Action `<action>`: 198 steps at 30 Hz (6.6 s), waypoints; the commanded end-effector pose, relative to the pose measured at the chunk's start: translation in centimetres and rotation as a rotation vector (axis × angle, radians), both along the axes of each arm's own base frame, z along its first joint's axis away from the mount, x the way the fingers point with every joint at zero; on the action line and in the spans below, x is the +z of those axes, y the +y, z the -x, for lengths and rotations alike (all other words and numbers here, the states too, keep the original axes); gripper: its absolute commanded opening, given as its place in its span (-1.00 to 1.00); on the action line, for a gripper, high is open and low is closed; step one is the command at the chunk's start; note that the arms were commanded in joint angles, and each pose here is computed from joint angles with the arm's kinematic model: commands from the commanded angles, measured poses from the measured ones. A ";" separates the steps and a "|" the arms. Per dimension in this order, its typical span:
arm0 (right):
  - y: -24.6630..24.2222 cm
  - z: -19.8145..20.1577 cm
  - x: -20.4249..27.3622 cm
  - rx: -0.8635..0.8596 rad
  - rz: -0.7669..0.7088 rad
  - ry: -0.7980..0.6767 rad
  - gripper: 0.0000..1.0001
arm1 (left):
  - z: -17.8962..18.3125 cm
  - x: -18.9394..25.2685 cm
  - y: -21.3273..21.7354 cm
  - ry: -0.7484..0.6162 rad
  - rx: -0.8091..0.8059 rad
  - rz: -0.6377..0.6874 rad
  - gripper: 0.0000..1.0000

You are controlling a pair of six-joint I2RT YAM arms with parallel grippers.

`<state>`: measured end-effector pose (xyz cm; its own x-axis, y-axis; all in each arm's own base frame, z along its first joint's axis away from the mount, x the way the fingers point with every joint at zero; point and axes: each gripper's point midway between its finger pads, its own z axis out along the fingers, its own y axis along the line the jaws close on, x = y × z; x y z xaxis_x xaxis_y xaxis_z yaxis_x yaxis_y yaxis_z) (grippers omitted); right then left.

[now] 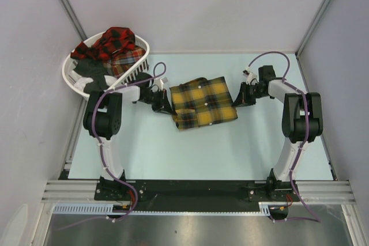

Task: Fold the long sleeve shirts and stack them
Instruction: Fold the shirt

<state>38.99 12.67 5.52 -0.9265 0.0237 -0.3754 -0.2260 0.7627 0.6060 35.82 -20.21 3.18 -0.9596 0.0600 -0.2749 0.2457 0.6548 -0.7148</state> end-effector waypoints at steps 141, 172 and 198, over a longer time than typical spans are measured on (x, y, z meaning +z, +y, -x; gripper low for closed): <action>10.5 -10.3 3.8 0.046 -0.766 0.117 0.99 | -8.7 5.7 -12.1 -0.123 0.199 0.519 0.99; 24.3 7.1 3.4 0.852 0.226 -0.493 -0.25 | -0.1 19.8 14.2 -0.501 0.437 -0.030 0.99; 9.3 23.8 -2.4 1.551 0.354 -0.302 -1.00 | 1.7 15.7 13.1 -0.506 0.275 -0.139 0.84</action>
